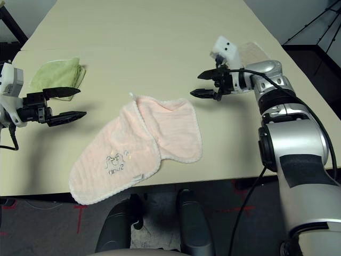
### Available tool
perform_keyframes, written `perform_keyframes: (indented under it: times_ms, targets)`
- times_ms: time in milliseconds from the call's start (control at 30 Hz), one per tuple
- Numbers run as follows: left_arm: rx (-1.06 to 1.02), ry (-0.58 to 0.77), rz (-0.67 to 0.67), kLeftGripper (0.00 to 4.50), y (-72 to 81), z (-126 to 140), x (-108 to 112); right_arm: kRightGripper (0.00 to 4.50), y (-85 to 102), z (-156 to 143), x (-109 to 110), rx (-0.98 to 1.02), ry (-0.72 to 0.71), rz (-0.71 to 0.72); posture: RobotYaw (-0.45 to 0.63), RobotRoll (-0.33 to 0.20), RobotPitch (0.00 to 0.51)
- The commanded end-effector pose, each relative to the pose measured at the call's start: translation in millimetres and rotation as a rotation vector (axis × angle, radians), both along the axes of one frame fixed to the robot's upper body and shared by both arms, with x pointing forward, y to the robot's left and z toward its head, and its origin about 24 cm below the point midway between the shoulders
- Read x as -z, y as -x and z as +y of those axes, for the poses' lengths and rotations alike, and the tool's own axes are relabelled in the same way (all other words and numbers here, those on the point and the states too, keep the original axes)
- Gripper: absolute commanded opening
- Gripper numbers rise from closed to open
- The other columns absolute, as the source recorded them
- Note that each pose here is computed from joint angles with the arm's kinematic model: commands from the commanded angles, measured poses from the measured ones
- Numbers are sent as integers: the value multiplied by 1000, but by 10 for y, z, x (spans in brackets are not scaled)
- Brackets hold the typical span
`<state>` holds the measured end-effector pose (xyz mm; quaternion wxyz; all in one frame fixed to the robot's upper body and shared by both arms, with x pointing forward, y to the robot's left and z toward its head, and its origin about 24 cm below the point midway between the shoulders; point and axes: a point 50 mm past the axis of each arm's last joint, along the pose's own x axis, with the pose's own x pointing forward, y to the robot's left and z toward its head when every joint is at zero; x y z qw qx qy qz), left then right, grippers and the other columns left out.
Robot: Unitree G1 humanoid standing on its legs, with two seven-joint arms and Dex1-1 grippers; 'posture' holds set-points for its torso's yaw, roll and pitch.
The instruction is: Fold the towel and set it aside.
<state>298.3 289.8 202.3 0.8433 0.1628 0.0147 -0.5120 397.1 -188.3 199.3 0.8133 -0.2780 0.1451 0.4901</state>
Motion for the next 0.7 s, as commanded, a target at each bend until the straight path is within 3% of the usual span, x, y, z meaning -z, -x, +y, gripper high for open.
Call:
perform_keyframes:
  times_ms: [33, 700]
  targets:
    - [27, 7, 17, 4500, 26, -62, 49, 4463, -15, 45, 46, 9, 25, 12, -62, 0, 173]
    - [43, 4, 39, 4500, 117, -139, 90, 4463, -51, 160, 324, 80, 177, 29, -20, 0, 184]
